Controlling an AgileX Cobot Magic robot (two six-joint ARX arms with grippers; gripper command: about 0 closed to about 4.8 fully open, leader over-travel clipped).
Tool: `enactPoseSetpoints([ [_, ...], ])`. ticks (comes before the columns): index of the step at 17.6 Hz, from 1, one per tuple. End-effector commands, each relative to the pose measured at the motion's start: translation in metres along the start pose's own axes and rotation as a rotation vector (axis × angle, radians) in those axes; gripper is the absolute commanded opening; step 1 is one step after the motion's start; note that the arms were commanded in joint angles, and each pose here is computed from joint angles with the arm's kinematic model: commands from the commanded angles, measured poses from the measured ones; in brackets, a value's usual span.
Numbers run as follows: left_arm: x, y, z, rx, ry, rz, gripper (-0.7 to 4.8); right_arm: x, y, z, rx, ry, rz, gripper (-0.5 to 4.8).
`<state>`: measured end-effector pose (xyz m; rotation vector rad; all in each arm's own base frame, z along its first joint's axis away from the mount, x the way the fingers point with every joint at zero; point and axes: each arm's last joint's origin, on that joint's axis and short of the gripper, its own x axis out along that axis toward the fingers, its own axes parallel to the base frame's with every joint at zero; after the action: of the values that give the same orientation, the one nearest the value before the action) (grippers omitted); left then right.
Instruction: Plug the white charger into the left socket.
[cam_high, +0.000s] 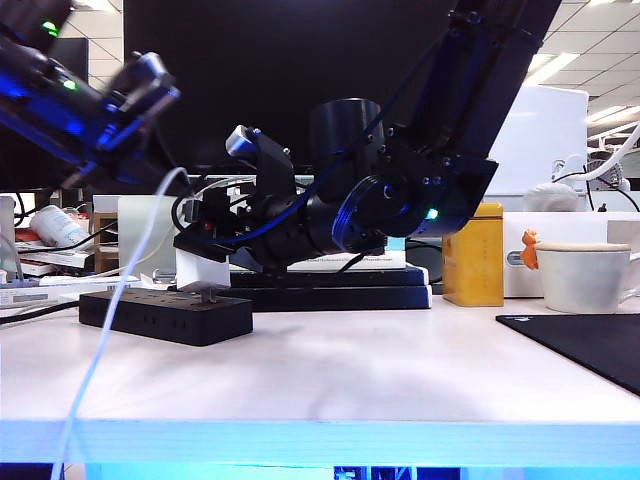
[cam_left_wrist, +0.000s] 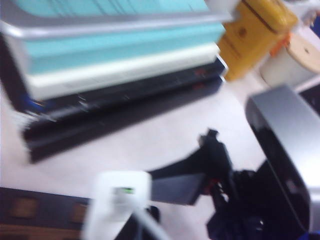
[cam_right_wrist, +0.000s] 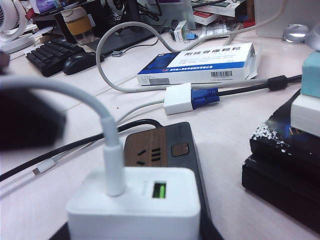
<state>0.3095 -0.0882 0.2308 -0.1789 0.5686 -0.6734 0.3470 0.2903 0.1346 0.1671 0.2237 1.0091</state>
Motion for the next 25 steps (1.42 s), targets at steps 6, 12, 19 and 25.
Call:
enactPoseSetpoints([
  [6,0.010,-0.004,-0.007,0.003,0.042,0.002,-0.05,0.001,0.004,-0.006,-0.033,0.049,0.013,2.11],
  [12,0.010,-0.002,-0.006,-0.002,0.029,0.065,-0.05,0.000,0.002,-0.008,-0.035,0.072,0.005,2.11],
  [19,0.017,0.001,-0.015,-0.048,0.088,0.041,-0.05,-0.001,0.001,-0.011,-0.040,0.098,0.017,2.11],
  [25,0.021,-0.007,-0.019,-0.063,0.120,-0.008,-0.05,-0.007,-0.012,-0.003,-0.061,0.034,-0.004,2.11],
])
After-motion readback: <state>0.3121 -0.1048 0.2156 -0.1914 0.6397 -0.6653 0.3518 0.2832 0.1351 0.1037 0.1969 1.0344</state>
